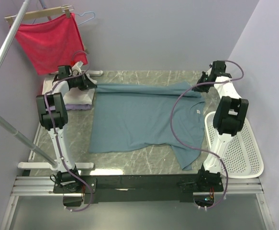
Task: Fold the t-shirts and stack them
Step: Fold the flattened tshirt in 1/3 of the way
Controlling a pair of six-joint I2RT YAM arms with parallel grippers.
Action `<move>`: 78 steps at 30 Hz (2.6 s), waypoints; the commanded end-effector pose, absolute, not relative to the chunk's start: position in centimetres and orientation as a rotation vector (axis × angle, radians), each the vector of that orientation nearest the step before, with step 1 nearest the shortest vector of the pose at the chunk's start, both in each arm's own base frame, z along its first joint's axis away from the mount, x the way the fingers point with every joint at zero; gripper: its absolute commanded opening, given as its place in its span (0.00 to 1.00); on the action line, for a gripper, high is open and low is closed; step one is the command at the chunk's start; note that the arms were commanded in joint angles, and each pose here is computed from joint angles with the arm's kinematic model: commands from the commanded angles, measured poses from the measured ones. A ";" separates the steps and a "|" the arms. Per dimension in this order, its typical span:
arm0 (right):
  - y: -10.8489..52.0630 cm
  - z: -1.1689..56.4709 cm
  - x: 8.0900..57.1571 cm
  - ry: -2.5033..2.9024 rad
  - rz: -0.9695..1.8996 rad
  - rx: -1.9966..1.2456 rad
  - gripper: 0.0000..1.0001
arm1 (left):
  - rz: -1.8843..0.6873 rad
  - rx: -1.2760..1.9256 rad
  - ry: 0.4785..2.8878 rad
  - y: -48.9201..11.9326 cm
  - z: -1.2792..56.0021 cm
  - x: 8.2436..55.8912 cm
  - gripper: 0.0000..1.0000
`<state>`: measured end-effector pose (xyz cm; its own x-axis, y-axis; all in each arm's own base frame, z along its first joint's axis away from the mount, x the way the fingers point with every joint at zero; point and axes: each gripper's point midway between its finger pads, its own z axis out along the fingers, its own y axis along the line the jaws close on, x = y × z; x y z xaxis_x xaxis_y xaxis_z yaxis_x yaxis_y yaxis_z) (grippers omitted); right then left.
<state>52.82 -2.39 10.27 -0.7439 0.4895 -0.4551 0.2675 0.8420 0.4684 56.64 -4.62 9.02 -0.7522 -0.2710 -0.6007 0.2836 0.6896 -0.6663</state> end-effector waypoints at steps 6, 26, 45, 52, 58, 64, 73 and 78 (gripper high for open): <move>-3.5 14.0 47.4 2.365 0.331 0.627 0.00 | -1.010 0.069 2.255 -4.6 11.5 50.9 0.01; -3.4 15.2 43.5 2.282 0.042 0.757 0.77 | -0.885 -0.113 2.286 -5.8 13.0 48.2 0.38; 2.7 8.9 50.5 2.471 0.502 0.544 0.71 | -1.165 0.067 2.284 -18.5 11.0 47.5 0.23; 3.8 8.4 50.3 2.485 0.592 0.498 0.22 | -1.182 0.082 2.338 -19.7 9.0 45.9 0.21; 4.5 10.2 48.9 2.450 0.640 0.458 0.00 | -1.195 0.111 2.350 -20.5 8.8 45.6 0.20; 7.8 12.3 43.8 2.474 0.646 0.332 0.00 | -1.198 0.102 2.348 -20.8 8.7 45.4 0.20; 12.6 8.0 29.8 2.753 0.429 0.116 0.46 | -1.213 0.078 2.368 -21.1 7.1 44.5 0.18; 8.4 10.4 30.5 2.627 0.153 0.281 0.77 | -1.205 0.073 2.369 -21.0 7.1 44.4 0.22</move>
<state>28.72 13.15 7.45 -0.9427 0.1213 -0.3110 0.0211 0.9514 0.3072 44.08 -20.54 6.35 -0.8988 -0.1661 -0.4057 0.2204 0.6286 -0.7458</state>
